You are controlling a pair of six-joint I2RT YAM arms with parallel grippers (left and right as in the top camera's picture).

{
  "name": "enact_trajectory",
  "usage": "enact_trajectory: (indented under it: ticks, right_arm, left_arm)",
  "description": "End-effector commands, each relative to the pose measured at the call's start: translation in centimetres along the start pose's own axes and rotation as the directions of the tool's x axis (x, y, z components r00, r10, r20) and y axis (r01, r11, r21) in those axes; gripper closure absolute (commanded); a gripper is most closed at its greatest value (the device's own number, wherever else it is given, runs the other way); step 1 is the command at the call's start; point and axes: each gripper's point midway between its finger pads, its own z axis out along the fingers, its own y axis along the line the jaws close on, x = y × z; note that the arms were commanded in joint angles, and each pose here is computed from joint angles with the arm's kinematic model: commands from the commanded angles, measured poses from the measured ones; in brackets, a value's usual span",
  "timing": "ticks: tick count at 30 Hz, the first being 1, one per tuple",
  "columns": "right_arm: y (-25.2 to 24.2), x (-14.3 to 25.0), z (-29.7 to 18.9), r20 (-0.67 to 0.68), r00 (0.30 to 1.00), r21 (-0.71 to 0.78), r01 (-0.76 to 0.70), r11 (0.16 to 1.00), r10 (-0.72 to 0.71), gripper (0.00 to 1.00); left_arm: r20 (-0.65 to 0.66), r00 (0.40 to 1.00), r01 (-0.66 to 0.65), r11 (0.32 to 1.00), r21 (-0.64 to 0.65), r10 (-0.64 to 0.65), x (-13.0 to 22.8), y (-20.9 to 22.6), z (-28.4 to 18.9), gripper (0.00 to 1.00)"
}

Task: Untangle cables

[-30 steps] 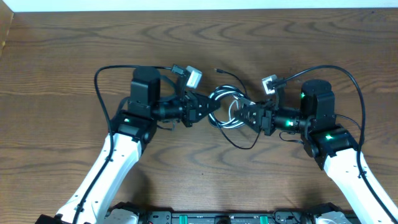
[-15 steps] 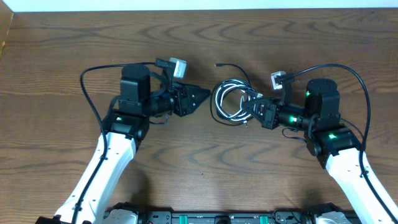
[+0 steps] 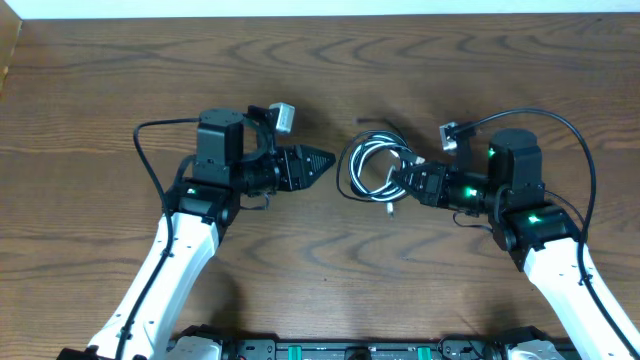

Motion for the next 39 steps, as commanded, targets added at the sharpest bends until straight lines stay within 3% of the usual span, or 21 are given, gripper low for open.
enact_trajectory:
  ticks: [1,6,10,14,15,17,19,23,27,30,34,39]
  right_arm:
    - [0.0,-0.2,-0.1,0.003,0.973,-0.006,-0.232,0.973,0.232,0.99]
    - [-0.5,-2.3,-0.2,0.111,0.958,0.009,-0.269,0.963,0.266,0.99]
    - [-0.5,-2.8,-0.3,0.138,0.958,0.012,-0.257,0.966,0.253,0.99]
    - [-0.4,-2.7,-0.2,0.134,0.959,0.012,-0.255,0.967,0.251,0.99]
    - [-0.3,-2.6,-0.1,0.130,0.960,0.011,-0.253,0.967,0.249,0.99]
    - [-0.1,-2.2,0.2,0.120,0.959,0.010,-0.261,0.965,0.258,0.99]
    - [0.1,-2.0,0.4,0.114,0.957,0.009,-0.269,0.963,0.266,0.99]
    - [0.2,-1.8,0.5,0.107,0.958,0.010,-0.268,0.963,0.265,0.99]
    - [0.5,-1.4,0.6,0.080,0.959,-0.002,-0.272,0.962,0.272,0.99]
    - [0.8,-1.1,0.6,0.058,0.957,-0.017,-0.283,0.959,0.284,0.99]
    - [1.1,-0.8,0.6,0.036,0.952,-0.029,-0.302,0.953,0.303,0.99]
    - [1.2,-0.8,0.6,0.037,0.942,-0.031,-0.333,0.942,0.334,0.99]
  left_arm:
    - [-0.026,1.000,-0.016,0.999,0.033,0.017,0.7,-1.9,0.5,0.52]
    - [-0.071,0.970,0.237,0.971,0.032,-0.234,1.7,-2.9,1.3,0.52]
    - [-0.037,0.868,0.494,0.869,-0.029,-0.495,1.9,-2.6,2.0,0.51]
    - [0.042,0.744,0.668,0.740,-0.079,-0.667,2.1,-2.2,2.9,0.15]
    - [0.063,0.711,0.703,0.706,-0.088,-0.701,2.3,-2.2,3.2,0.13]
    - [0.114,0.675,0.738,0.666,-0.106,-0.729,2.6,-2.1,3.8,0.13]
    - [0.152,0.683,0.731,0.672,-0.122,-0.715,2.8,-2.0,4.2,0.25]
    - [0.227,0.661,0.749,0.651,-0.128,-0.716,2.4,-1.3,4.2,0.34]
    - [0.328,0.608,0.785,0.609,-0.114,-0.723,1.4,-0.1,3.8,0.35]
    - [0.333,0.600,0.788,0.608,-0.090,-0.728,0.9,-0.3,3.9,0.55]
    - [0.321,0.612,0.772,0.634,-0.045,-0.723,-0.1,-1.1,4.5,0.55]
    - [0.286,0.629,0.764,0.642,-0.056,-0.723,0.8,-1.7,5.4,0.40]
